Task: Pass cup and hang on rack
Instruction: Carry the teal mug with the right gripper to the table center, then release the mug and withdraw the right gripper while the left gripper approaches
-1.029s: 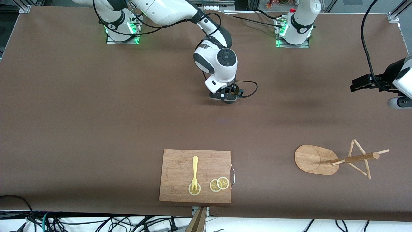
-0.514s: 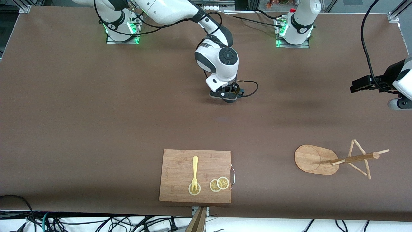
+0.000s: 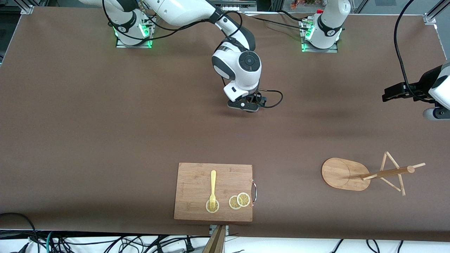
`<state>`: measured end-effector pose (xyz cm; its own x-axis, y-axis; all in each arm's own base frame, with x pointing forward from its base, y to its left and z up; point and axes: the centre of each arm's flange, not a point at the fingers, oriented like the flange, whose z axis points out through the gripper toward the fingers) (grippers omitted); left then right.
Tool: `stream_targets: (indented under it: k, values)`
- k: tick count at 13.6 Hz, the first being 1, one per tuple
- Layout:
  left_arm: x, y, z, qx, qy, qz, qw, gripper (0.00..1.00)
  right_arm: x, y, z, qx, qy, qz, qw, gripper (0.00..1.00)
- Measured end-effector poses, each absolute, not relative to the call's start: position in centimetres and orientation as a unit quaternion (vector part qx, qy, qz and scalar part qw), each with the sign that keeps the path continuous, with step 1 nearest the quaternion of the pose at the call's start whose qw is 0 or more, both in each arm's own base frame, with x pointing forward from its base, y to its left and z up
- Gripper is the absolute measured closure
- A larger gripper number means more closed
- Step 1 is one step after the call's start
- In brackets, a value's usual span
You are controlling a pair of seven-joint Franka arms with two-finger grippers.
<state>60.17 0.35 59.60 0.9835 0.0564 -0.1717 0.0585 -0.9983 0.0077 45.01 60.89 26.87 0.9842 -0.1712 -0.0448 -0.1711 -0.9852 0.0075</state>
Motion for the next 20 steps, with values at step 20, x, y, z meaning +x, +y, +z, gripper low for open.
stream_targets:
  k: [20]
  values:
    - [60.4,-2.5,59.0,0.996,0.005,-0.091,0.005,0.00,60.8,16.8,56.1,0.999,-0.025,-0.025,-0.024,0.00]
